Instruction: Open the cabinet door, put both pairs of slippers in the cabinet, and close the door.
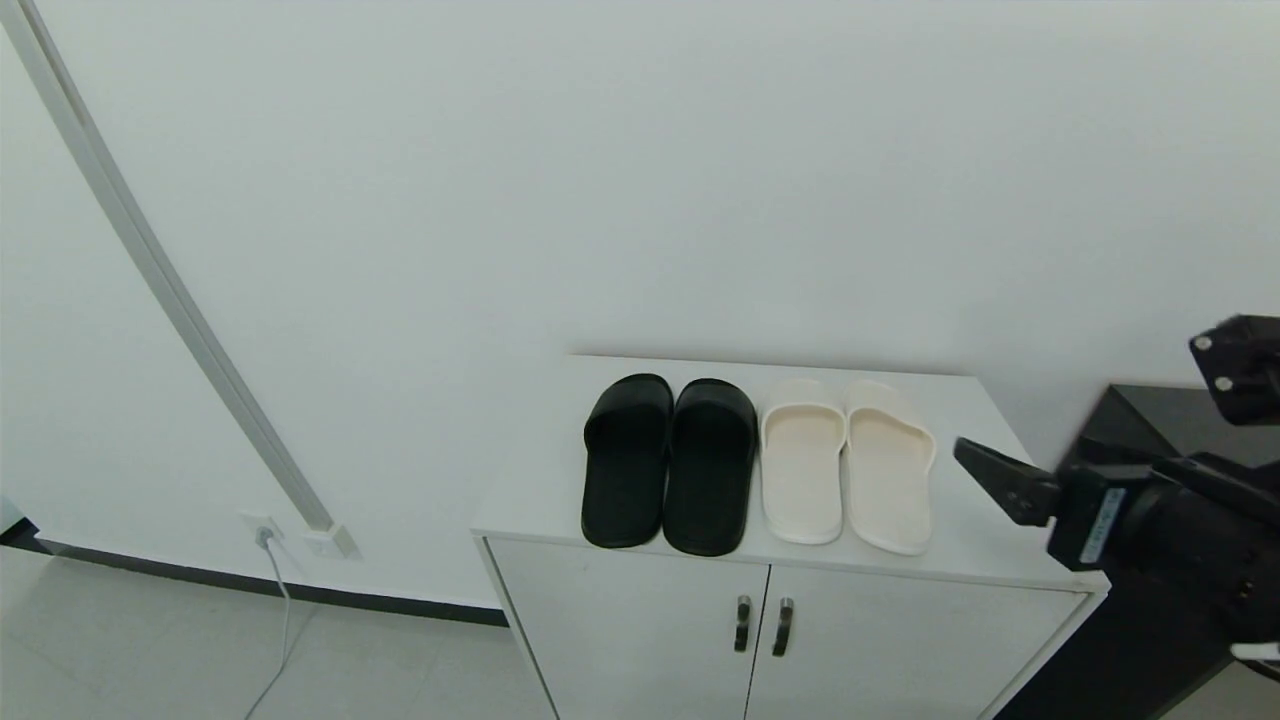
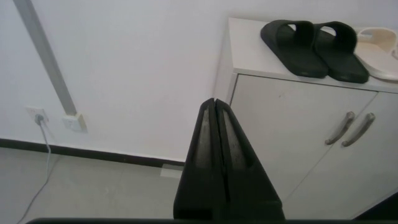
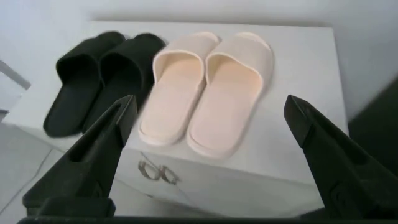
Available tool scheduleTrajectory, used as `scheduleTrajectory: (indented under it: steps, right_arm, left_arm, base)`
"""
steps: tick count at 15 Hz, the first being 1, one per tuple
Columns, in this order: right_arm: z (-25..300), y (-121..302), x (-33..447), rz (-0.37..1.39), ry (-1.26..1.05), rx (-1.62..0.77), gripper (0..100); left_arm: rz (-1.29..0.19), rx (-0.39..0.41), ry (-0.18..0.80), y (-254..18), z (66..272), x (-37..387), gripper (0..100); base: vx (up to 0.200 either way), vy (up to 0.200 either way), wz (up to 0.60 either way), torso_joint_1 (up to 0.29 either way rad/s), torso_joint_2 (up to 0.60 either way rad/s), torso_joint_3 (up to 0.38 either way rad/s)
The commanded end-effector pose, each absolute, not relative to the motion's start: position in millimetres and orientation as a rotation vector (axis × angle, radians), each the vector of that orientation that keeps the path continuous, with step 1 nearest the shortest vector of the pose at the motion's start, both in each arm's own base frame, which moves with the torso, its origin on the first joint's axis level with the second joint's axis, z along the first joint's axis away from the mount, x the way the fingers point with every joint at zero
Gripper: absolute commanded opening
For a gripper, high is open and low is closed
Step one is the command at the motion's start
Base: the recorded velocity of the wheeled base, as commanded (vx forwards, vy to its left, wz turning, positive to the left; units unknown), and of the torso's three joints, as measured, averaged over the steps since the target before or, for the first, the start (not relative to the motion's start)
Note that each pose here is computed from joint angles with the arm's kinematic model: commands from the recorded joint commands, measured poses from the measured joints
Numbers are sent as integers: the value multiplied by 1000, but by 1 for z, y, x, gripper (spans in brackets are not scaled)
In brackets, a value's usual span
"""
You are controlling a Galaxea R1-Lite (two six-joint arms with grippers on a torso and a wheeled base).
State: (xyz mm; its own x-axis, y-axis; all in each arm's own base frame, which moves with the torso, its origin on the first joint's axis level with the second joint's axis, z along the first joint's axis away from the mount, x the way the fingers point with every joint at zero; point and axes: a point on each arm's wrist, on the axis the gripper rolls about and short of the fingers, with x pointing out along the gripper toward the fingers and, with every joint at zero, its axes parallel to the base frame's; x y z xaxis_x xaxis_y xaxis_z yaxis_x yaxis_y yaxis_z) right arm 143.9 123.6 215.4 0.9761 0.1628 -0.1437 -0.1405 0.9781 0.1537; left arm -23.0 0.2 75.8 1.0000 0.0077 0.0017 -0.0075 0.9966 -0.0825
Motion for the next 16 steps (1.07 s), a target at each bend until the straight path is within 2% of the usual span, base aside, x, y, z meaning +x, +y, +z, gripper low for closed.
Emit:
scheduleTrajectory:
  steps: [1,5,10,13,16]
  right_arm:
    - [194,171,179,123,194,102,100]
    - [180,200,209,68,203,85,100]
    - [139,225,257,-15,186,95,100]
    - [120,228,274,-41,181,95,100]
    - [116,224,285,-69,180,100,100]
  left_arm:
    - [8,-83,-2,0,76,-23,0]
    - [8,-83,-2,0,76,-23,0]
    - [8,-83,-2,0,76,-23,0]
    - [8,-83,-2,0,76,-23,0]
    - [8,-83,-2,0,76,-23,0]
  base:
    - [0,0,0,0,0,0]
    - [0,0,0,0,0,0]
    - [0,0,0,0,0,0]
    - [0,0,0,0,0,0]
    - [0,0,0,0,0,0]
